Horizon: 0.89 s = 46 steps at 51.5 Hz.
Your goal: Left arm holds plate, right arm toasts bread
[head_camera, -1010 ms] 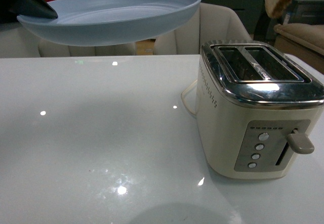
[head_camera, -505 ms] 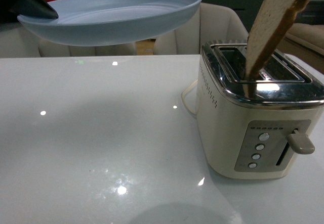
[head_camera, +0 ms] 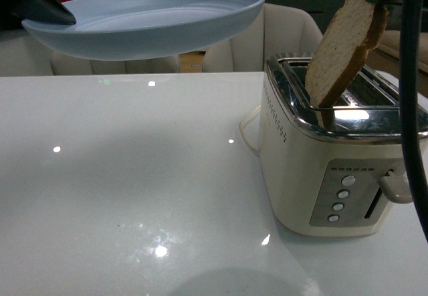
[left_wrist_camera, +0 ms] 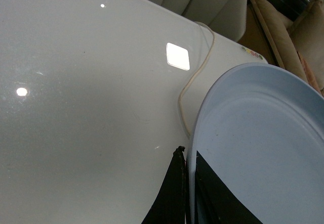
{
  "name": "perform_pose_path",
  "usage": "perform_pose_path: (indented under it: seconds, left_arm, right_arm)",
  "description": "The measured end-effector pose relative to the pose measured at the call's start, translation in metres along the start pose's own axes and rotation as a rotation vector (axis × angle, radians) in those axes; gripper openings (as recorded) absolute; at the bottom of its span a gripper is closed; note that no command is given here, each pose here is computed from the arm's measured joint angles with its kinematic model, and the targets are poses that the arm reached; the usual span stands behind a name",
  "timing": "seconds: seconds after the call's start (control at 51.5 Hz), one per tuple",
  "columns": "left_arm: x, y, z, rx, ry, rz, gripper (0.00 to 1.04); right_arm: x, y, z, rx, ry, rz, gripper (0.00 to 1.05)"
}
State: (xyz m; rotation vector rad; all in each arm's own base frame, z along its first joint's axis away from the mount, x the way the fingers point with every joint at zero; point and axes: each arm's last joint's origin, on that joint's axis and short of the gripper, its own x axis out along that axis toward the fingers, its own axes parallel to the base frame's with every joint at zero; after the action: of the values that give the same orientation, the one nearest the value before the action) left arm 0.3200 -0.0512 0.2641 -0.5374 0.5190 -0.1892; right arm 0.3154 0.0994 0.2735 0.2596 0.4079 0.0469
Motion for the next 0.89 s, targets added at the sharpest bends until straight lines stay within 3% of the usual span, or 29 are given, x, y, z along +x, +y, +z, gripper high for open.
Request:
perform_pose_path:
  seconds: [0.291, 0.408, 0.563, 0.816, 0.893]
  left_arm:
    - [0.0, 0.0, 0.0, 0.0, 0.0, 0.0, 0.03]
    - [0.0, 0.0, 0.0, 0.0, 0.0, 0.0, 0.03]
    - [0.0, 0.0, 0.0, 0.0, 0.0, 0.0, 0.03]
    - [0.0, 0.0, 0.0, 0.0, 0.0, 0.0, 0.03]
    - [0.0, 0.0, 0.0, 0.0, 0.0, 0.0, 0.03]
  right_arm:
    - [0.01, 0.001, -0.004, 0.05, 0.081, 0.008, 0.02]
    - [0.014, 0.001, -0.008, 0.094, 0.127, 0.009, 0.25]
    - [0.015, 0.001, -0.009, 0.114, 0.13, 0.008, 0.45]
    - [0.007, 0.0, -0.001, 0.124, 0.064, 0.022, 0.98]
    - [0.0, -0.002, 0.002, 0.11, 0.019, 0.017, 0.99]
